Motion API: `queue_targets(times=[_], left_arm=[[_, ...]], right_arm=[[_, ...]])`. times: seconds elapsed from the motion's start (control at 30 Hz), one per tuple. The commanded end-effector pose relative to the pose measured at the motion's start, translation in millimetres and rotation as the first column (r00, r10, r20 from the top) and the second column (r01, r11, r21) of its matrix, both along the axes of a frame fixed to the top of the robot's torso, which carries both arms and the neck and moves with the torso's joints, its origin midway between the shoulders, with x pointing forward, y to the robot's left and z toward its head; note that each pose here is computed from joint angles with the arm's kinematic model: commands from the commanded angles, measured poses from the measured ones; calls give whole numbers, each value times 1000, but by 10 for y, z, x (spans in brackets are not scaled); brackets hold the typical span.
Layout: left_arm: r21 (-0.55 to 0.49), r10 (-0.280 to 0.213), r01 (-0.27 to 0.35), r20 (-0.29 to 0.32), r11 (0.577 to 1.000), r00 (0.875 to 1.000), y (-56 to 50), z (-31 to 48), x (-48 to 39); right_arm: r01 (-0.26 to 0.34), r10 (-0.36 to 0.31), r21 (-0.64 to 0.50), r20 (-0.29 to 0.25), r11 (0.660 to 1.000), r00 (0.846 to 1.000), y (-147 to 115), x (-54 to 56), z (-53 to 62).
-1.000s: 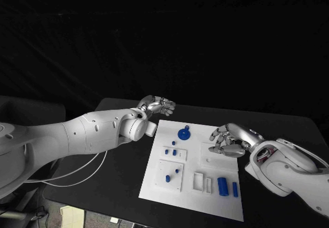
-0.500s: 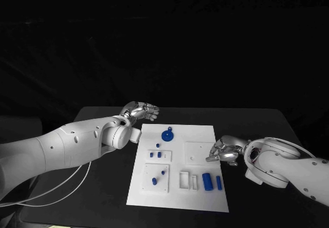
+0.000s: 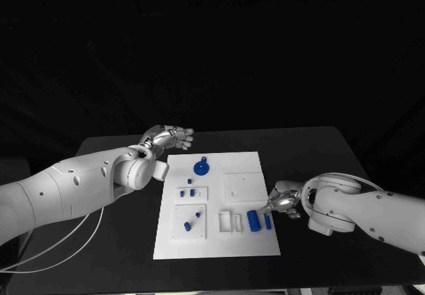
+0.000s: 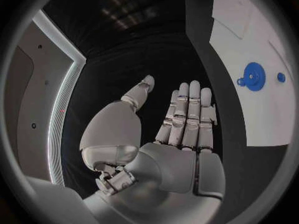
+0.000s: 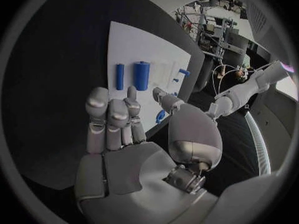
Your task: Assemble the parts on the task board
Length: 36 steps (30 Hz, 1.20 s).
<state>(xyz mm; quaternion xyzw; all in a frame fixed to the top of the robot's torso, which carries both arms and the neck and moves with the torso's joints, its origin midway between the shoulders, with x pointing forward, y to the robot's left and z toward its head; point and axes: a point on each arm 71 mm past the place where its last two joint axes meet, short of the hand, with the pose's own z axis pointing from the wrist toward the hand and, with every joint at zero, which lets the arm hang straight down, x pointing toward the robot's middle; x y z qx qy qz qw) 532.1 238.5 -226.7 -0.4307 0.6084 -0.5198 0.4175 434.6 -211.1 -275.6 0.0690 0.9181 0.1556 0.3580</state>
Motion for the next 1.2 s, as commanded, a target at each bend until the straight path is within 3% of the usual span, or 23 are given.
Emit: queue_targets(times=[0.03, 0.3, 0.63, 1.2], left_arm=[[-29, -52, 53, 21, 998, 998, -70, 22, -13], [-31, -58, 58, 17, 998, 998, -82, 23, -26], [-35, -69, 69, 12, 997, 998, -107, 25, -43], [-38, -73, 73, 13, 997, 997, -106, 27, -49]], right_arm=[[-3, 2, -20, -33, 1000, 999, 49, -25, -21], [-34, 33, -41, -21, 999, 999, 173, -35, -77], [-48, 46, -59, -40, 997, 998, 233, -76, -239], [-72, 73, -87, 4, 994, 997, 360, -59, -355]])
